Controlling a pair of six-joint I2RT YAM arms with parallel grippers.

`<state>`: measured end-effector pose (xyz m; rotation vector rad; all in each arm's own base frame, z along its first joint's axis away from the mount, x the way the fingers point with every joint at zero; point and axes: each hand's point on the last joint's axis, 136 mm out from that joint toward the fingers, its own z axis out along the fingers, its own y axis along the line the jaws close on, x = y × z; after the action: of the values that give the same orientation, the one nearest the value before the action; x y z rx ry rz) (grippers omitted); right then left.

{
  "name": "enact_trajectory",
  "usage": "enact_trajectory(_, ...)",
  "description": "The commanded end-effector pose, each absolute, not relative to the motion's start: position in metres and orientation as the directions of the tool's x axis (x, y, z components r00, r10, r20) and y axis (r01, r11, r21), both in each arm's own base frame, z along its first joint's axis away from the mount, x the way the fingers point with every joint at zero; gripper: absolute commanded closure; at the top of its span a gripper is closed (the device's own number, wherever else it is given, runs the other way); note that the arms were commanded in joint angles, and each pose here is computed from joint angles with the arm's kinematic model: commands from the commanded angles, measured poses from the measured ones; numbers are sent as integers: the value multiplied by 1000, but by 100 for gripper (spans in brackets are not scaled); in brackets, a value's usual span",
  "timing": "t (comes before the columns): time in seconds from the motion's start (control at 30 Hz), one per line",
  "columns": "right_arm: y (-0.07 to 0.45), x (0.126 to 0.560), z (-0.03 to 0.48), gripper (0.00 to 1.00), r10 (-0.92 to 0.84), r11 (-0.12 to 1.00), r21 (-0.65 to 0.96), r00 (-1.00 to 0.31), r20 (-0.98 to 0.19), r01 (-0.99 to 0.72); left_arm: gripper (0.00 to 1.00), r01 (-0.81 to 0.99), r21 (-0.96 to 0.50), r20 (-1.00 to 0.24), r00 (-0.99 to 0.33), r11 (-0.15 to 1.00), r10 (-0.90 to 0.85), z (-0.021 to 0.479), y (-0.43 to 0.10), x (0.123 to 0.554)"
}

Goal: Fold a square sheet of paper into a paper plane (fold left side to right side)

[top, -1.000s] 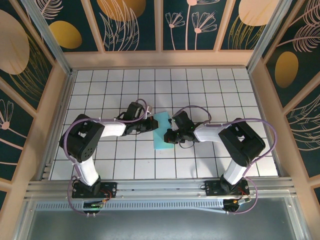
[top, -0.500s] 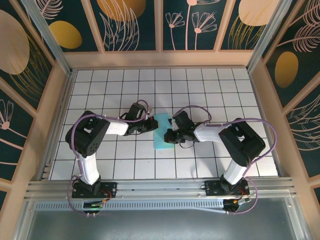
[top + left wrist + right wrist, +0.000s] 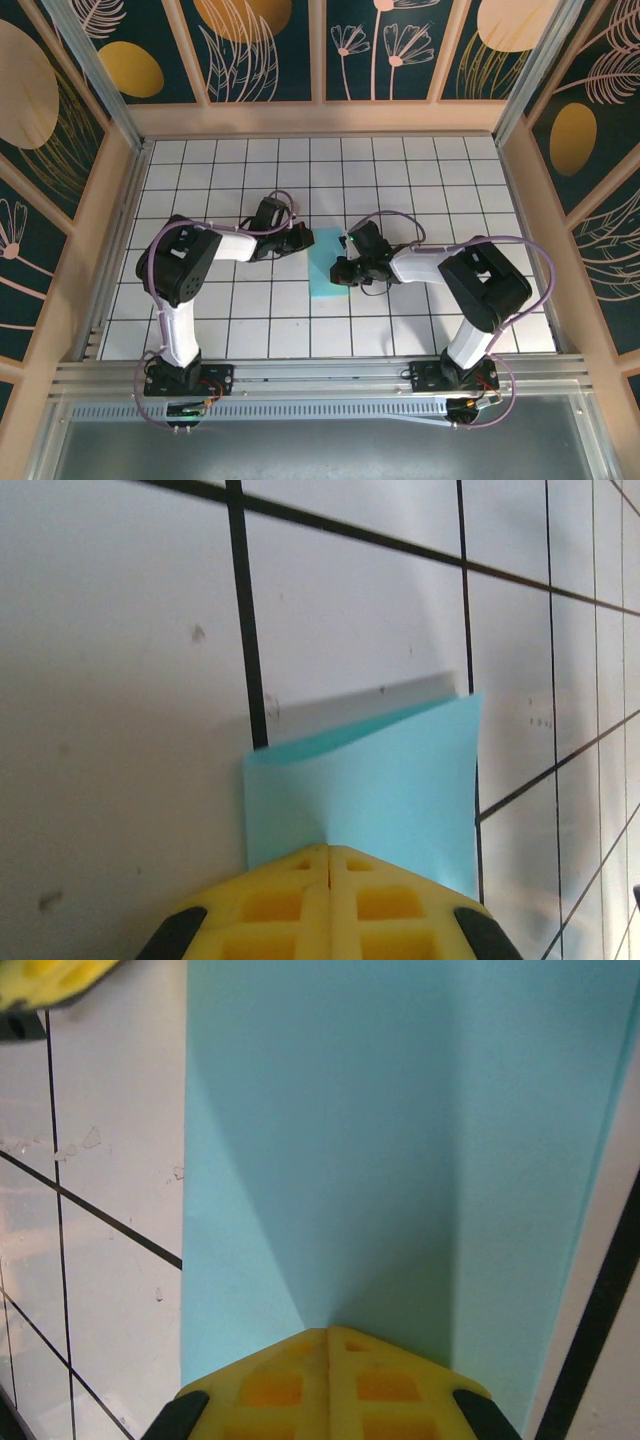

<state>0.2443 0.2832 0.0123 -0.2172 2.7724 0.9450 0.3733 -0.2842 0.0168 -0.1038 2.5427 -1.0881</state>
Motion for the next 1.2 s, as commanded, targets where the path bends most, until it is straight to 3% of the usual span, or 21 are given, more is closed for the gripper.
enact_trajectory(0.0, 216, 207, -47, 100, -64, 928, 364, -996, -63, -83, 100, 25, -648, -314, -920, 761, -237, -8, -261, 388)
enact_trajectory(0.53, 214, 206, -47, 100, -48, 926, 373, -997, -62, -68, 100, 25, -616, -346, -906, 787, -243, -11, -256, 428)
enact_trajectory(0.73, 222, 211, -39, 100, -40, 910, 410, -996, -75, -67, 100, 80, -619, -402, -887, 781, -228, 21, -256, 428)
enact_trajectory(0.97, 233, 218, -30, 100, -27, 890, 451, -995, -99, -69, 100, 137, -614, -460, -862, 777, -211, 74, -243, 397)
enact_trajectory(1.17, 237, 219, -29, 100, -22, 884, 464, -995, -99, -66, 100, 153, -681, -386, -906, 716, -172, 75, -261, 334)
